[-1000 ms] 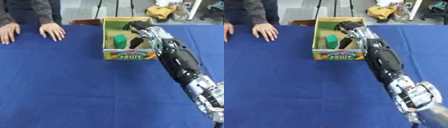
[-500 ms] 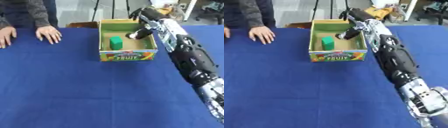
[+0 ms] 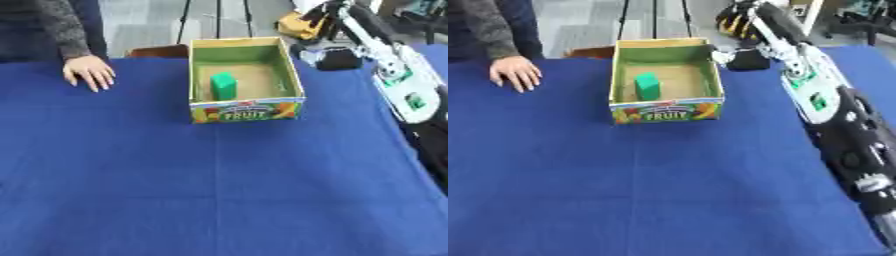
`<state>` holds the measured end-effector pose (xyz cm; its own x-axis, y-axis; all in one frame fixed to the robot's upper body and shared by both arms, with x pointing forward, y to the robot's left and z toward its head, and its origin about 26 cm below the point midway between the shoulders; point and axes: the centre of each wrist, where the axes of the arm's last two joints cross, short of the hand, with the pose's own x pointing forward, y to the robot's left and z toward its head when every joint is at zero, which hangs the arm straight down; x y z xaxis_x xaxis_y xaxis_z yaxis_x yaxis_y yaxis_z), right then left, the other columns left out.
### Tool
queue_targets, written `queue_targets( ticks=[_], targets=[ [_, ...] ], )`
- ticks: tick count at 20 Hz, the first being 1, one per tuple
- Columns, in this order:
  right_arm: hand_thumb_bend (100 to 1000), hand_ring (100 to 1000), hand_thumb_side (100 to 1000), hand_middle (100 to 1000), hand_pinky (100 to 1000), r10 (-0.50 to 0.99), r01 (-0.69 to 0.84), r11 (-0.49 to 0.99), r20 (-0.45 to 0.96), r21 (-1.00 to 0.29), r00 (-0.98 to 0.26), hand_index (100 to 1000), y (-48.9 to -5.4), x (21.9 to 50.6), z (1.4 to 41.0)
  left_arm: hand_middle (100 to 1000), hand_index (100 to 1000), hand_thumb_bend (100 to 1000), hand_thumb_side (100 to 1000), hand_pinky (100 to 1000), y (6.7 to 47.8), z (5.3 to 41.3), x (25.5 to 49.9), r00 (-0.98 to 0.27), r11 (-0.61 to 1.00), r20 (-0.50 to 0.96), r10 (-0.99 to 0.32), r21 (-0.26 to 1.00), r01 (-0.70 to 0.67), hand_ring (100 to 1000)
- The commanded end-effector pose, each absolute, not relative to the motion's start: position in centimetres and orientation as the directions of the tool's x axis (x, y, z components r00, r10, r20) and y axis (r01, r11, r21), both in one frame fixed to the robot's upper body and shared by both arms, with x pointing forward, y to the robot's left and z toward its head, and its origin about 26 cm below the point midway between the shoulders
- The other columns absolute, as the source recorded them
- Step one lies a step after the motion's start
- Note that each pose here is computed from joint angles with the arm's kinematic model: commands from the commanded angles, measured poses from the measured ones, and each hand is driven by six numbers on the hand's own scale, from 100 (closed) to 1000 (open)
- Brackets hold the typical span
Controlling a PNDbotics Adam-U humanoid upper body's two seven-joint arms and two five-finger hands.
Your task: Pick up objects on the table and place them in the box.
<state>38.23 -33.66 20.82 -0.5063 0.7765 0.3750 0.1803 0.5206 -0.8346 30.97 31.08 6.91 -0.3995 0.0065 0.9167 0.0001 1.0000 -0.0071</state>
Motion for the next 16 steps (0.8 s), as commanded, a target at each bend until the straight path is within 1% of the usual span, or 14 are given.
queue_targets(
  ticks=[1,4,8,16],
  targets=[
    [343,553,421,597,478,0.711,0.178,0.613,0.438,-0.770,-0.550,768,-34.0,35.9,21.4,758,744,588,713,670,31.6,7.7,31.0,-0.425,1.000,0.905,-0.010,0.003,-0.018,884],
    [333,551,423,596,477,0.674,0.139,0.667,0.513,-0.732,-0.531,767,-34.0,34.2,19.1,758,744,587,714,670,31.6,7.5,30.9,-0.420,1.000,0.908,-0.009,0.000,-0.022,885],
    [324,550,426,593,476,0.660,0.115,0.691,0.557,-0.714,-0.504,768,-34.0,32.8,17.2,758,743,587,713,670,31.6,7.6,30.9,-0.423,1.000,0.906,-0.009,-0.001,-0.023,884],
    [310,545,428,588,472,0.656,0.119,0.713,0.596,-0.691,-0.463,766,-34.3,32.0,15.6,758,743,587,714,670,31.6,7.4,30.9,-0.419,1.000,0.908,-0.007,-0.004,-0.026,884]
  ],
)
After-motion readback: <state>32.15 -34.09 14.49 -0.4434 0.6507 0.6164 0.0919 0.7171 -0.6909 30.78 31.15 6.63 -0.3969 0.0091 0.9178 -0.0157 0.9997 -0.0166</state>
